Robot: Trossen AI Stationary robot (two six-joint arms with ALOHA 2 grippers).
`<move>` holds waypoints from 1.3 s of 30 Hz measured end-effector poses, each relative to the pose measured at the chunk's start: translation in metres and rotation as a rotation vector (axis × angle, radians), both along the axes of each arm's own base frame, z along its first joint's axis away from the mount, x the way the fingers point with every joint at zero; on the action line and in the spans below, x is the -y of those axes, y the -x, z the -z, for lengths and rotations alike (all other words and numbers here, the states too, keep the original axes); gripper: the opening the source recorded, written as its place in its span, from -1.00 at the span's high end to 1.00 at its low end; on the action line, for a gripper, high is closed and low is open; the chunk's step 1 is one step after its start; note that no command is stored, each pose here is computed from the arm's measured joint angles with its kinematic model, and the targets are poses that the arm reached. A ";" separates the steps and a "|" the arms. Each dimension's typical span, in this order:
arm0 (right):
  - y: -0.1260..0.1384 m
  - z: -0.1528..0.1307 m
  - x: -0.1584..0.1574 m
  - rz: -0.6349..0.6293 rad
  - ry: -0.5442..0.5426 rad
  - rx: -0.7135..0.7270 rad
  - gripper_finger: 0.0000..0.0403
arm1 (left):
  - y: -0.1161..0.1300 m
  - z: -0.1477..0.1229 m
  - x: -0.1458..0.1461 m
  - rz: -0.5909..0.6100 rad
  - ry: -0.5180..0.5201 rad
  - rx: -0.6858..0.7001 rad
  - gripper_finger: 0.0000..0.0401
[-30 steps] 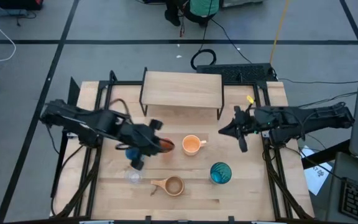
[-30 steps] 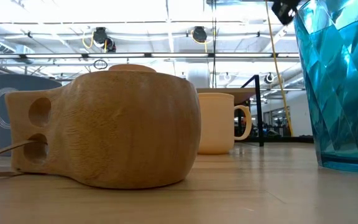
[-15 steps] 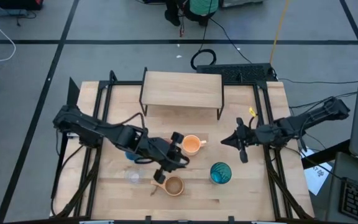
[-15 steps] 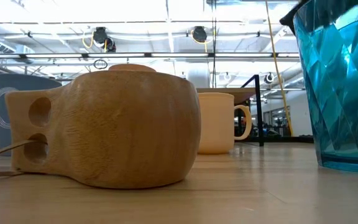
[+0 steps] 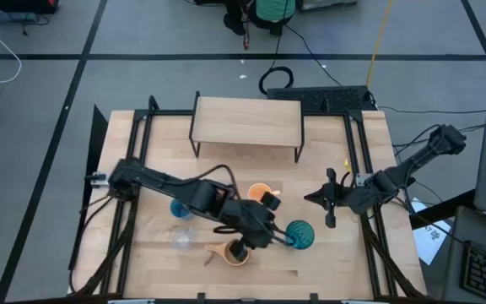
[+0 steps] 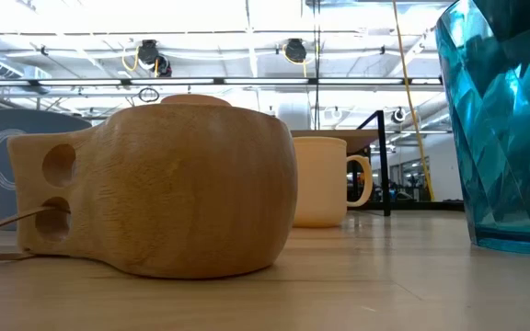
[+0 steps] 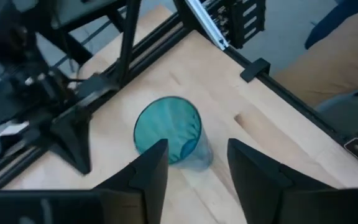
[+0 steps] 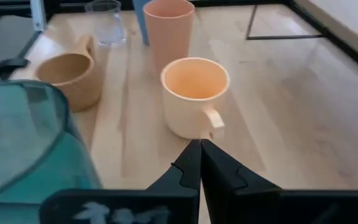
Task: Stack small to large cups/mugs on shelf
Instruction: Put the blue cup on the shelf
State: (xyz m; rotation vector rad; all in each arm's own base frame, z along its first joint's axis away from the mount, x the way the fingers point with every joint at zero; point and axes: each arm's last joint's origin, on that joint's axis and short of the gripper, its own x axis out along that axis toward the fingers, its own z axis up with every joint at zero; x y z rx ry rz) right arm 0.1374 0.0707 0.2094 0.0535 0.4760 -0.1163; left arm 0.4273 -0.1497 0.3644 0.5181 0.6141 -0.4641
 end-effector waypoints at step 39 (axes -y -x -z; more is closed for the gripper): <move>0.015 -0.008 0.007 -0.055 -0.004 0.020 1.00 | -0.061 0.091 -0.008 0.165 -0.140 -0.108 0.08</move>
